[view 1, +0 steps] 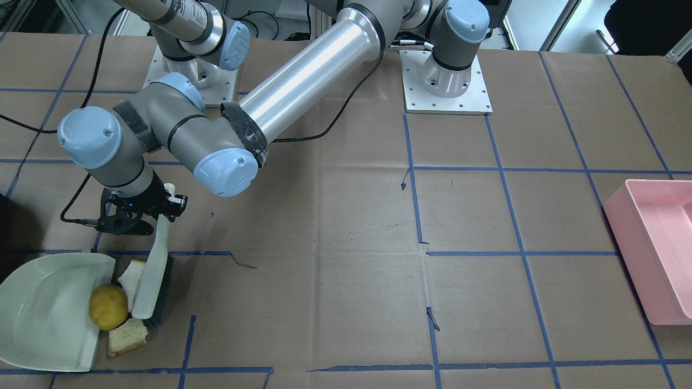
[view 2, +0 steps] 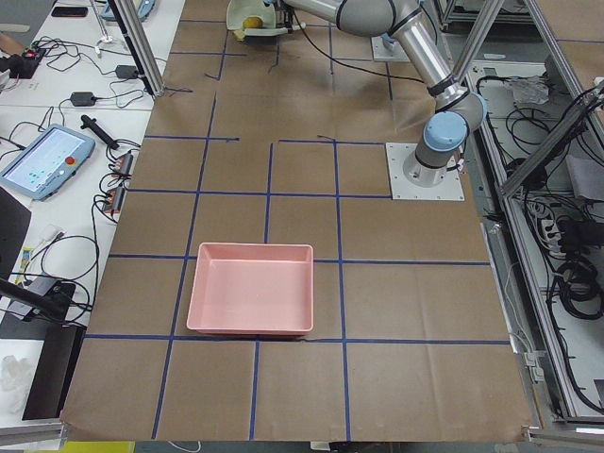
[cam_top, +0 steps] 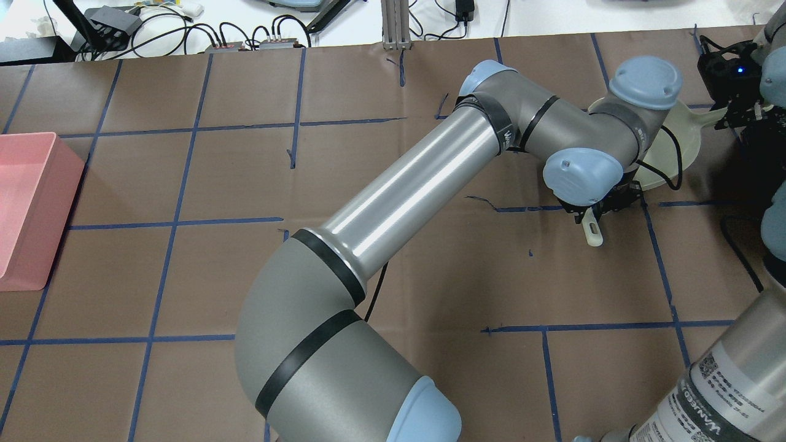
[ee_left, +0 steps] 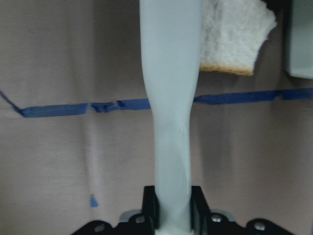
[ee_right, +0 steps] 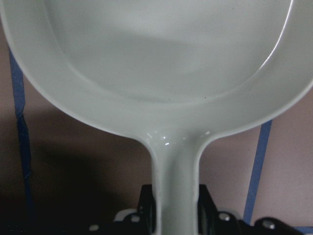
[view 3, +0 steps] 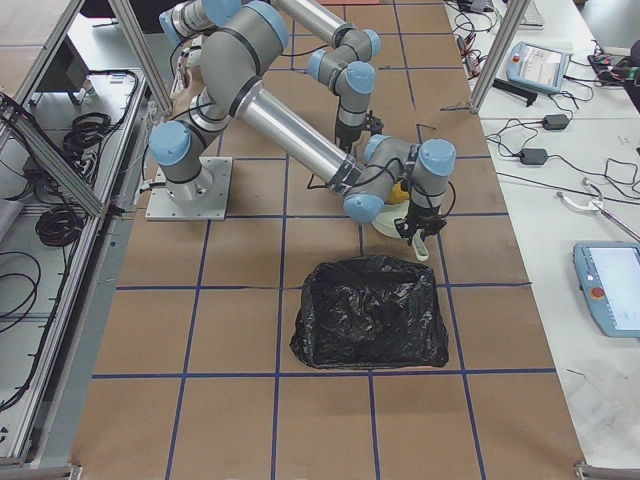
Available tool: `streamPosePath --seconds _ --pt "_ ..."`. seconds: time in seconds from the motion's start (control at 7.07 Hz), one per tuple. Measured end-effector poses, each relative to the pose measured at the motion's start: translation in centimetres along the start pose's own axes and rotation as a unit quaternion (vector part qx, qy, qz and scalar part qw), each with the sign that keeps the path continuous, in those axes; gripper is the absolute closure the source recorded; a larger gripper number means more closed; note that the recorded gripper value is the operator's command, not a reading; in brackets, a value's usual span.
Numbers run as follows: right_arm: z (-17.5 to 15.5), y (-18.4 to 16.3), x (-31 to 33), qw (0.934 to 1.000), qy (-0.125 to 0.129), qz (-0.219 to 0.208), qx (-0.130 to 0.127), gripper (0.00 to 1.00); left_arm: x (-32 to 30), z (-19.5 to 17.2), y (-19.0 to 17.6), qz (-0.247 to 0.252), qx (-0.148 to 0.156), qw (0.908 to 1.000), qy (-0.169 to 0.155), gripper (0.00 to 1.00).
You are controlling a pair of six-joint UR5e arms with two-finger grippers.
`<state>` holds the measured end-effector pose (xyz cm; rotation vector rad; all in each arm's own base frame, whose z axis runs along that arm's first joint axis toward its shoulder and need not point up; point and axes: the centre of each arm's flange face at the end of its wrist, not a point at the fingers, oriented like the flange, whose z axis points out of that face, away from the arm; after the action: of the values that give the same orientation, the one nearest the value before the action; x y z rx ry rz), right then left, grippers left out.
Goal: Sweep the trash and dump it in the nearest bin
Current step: 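Sweep the bread, sponge and yellow ball into the dustpan with the brush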
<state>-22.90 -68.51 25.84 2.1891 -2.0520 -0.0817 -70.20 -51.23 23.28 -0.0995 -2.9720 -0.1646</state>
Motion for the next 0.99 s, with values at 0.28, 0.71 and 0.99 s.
streamPosePath --seconds 0.28,0.71,0.99 --pt "0.1 -0.1 0.0 1.0 0.002 0.001 0.005 1.0 2.1 0.5 0.2 0.014 -0.009 0.9966 0.081 1.0" --pt "0.1 -0.3 0.0 0.9999 0.002 0.002 0.011 1.0 4.8 0.4 0.8 0.013 -0.041 0.9834 0.176 1.0" --pt "0.1 -0.4 0.0 0.9999 0.002 0.002 0.015 1.0 5.2 -1.1 1.4 0.002 -0.046 0.9815 0.186 1.0"
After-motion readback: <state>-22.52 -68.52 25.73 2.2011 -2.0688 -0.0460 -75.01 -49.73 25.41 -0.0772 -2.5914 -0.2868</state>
